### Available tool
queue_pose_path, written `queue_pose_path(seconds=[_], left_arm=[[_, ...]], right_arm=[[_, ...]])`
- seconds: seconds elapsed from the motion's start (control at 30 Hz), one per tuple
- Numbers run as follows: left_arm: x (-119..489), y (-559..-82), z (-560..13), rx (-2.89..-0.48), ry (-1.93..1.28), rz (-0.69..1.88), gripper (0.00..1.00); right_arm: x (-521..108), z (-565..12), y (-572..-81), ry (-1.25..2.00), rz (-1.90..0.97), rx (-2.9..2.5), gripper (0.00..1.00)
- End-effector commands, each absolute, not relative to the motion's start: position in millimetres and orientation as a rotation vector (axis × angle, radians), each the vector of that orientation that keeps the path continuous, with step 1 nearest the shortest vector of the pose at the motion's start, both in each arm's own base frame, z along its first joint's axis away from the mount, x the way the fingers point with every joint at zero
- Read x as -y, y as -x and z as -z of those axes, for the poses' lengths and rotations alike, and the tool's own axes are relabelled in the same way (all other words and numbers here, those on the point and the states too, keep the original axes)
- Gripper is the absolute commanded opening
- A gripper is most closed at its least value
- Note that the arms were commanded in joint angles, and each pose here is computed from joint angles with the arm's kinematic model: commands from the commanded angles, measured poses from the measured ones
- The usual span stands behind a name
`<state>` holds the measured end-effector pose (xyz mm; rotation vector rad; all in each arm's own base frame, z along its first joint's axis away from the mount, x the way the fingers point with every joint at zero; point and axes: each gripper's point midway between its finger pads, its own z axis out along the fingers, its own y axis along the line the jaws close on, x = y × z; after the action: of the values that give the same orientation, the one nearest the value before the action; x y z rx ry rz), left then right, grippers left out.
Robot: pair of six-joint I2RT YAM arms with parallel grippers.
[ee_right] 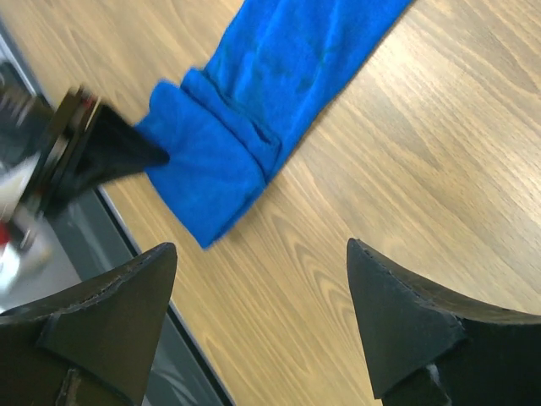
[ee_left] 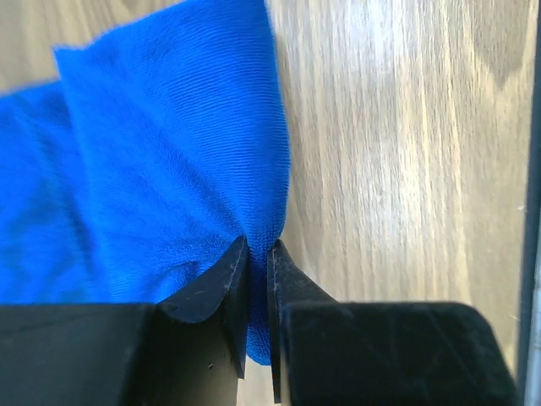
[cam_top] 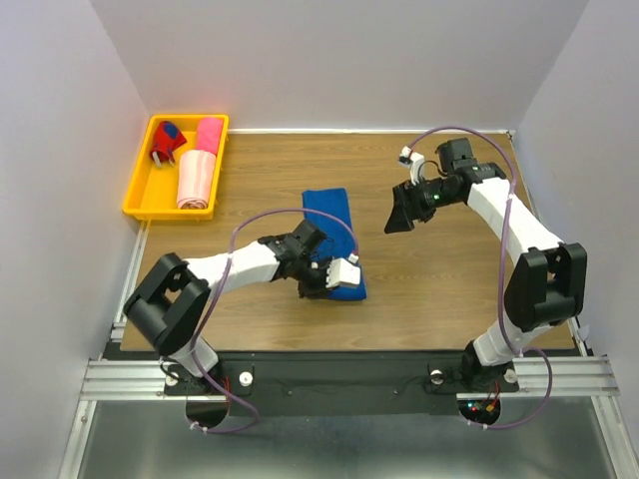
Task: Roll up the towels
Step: Roll the towel
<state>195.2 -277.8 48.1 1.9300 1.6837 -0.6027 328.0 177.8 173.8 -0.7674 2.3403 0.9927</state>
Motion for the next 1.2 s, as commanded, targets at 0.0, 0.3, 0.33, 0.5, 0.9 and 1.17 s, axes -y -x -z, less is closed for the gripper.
queue_pose_path(seconds=[0.0,0.3,0.33,0.5,0.9,1.17], left_arm=[[269.8,-175.4,-48.8,-1.886,-1.884,0.908,0.01],[268.2,-191.9,-41.3,-2.159,-1.703,1.311,0.00],[268.5,-193.1,-40.5,-2.176,-1.686,1.332,0.00],[269.0,-199.1,-30.0,-2.285,-1.612,1.444,0.00],[259.1,-213.1,-5.0,-2.407,-1.559,1.432,0.00],[258.0,-222.9,-1.7,-2.410,-1.565,1.399,0.00]], right_arm=[[-168.1,-193.0,-306.6,0.927,-0.915,-2.291,0.86],[-167.8,-200.2,-275.4,1.097,-0.888,-2.217,0.84],[-166.9,-196.0,-275.9,1.114,-0.838,-2.220,0.83],[-200.7,-187.3,-272.2,1.214,-0.680,-2.141,0.74],[-295.8,-125.0,-230.7,1.520,-0.622,-1.958,0.61],[-320.3,-87.3,-221.7,1.587,-0.618,-1.886,0.67]])
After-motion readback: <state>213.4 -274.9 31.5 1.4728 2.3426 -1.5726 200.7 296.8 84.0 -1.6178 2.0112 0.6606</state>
